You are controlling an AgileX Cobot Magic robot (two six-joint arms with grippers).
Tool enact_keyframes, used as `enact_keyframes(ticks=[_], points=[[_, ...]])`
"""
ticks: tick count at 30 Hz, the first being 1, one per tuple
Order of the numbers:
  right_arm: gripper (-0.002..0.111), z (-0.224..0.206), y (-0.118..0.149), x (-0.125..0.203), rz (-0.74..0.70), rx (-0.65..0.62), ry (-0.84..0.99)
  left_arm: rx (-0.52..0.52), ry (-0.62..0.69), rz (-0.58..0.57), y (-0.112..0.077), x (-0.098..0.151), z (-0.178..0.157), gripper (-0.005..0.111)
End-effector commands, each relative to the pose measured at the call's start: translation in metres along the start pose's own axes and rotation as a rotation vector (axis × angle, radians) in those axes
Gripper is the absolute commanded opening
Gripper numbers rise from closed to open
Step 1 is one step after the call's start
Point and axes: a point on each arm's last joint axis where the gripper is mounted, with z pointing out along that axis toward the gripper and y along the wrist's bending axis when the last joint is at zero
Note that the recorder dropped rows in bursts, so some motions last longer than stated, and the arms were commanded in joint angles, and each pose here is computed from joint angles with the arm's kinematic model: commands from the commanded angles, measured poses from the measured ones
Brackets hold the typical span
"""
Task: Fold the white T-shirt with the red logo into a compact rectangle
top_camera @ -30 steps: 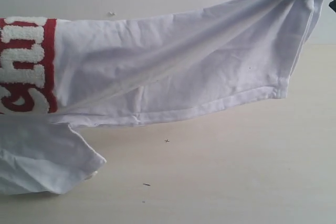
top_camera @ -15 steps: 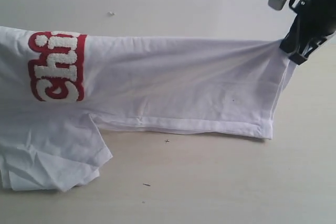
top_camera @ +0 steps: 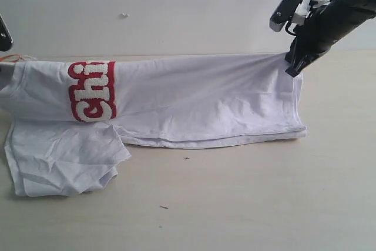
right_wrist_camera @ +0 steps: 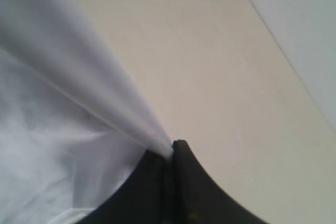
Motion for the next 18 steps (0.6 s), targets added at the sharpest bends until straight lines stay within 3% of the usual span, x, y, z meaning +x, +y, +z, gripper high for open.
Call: enact_keyframes(ticks=[1, 7, 11, 14, 18], points=[[0.0, 0.021, -0.008, 0.003, 0.025, 0.083, -0.041, -0.081, -0.031, -0.001, -0.002, 0.002, 0.026, 0.0], [0.0, 0.042, -0.012, 0.007, 0.051, 0.16, -0.077, -0.167, -0.067, -0.014, -0.006, 0.004, 0.05, 0.0], [0.002, 0.05, -0.018, 0.006, 0.162, 0.247, -0.139, -0.249, -0.114, -0.094, -0.002, 0.003, 0.054, 0.004], [0.014, 0.053, -0.021, 0.006, 0.251, 0.283, -0.175, -0.301, -0.156, -0.186, 0.003, 0.001, 0.053, 0.021], [0.039, 0.055, -0.021, 0.007, 0.314, 0.279, -0.184, -0.308, -0.187, -0.314, 0.004, 0.0, 0.052, 0.061]])
